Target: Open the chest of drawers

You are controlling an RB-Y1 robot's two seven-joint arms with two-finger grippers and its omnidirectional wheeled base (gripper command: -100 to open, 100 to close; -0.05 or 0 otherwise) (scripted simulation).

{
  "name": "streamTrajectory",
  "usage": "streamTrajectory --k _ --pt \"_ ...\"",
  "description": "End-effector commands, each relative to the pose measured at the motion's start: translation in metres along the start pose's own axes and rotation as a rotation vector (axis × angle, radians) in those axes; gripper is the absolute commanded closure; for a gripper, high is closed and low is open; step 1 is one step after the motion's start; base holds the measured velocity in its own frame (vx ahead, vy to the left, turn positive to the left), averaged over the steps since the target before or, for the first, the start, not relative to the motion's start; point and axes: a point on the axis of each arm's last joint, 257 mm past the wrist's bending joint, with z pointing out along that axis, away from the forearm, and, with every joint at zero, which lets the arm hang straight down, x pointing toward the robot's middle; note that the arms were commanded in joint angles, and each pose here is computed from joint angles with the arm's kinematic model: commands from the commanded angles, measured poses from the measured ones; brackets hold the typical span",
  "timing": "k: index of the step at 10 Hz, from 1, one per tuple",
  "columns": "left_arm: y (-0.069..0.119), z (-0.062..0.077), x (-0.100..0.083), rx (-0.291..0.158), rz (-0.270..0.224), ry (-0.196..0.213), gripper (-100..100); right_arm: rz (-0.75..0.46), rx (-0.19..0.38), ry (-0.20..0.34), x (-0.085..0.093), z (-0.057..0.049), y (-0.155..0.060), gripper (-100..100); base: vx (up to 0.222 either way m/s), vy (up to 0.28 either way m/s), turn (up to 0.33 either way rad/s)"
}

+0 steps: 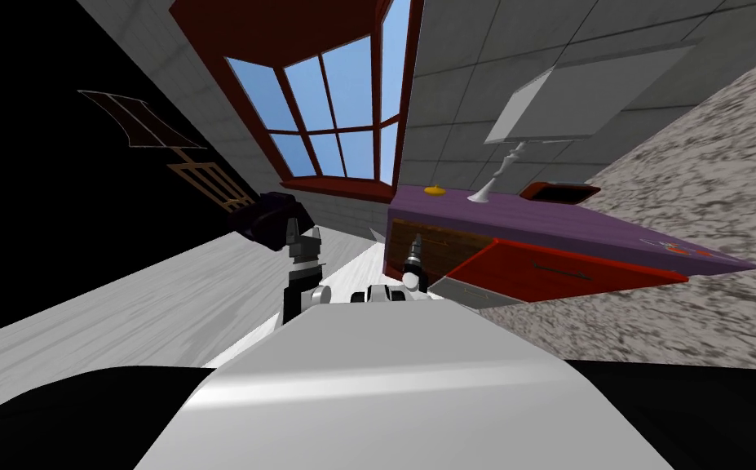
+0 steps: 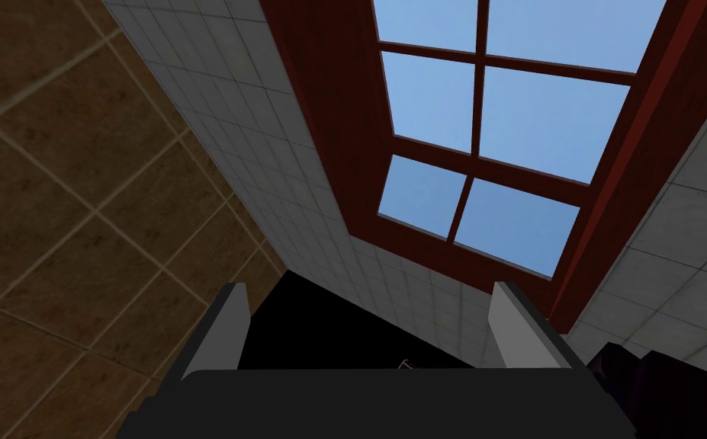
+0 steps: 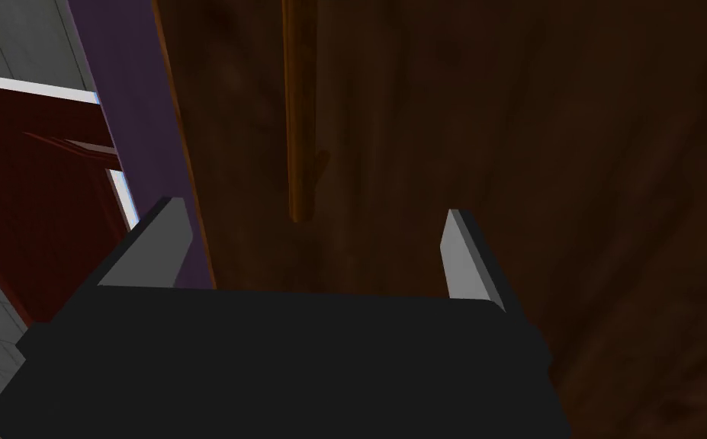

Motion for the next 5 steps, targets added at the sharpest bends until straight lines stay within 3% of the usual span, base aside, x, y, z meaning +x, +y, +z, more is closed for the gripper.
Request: streamTrajectory --k 1,5 --pt "0.0000 0.0000 0.0001 0.000 0.000 0.000 0 -0.002 -0.001 0.001 0.0022 -0.0023 0.0027 100 -0.023 0.011 0.008" --pt "0.0000 0.0001 0.0001 0.000 -0.001 0.000 0 0.001 0.001 -0.009 -0.0070 -0.0032 -0.0055 100 -0.159 0.066 -0.032"
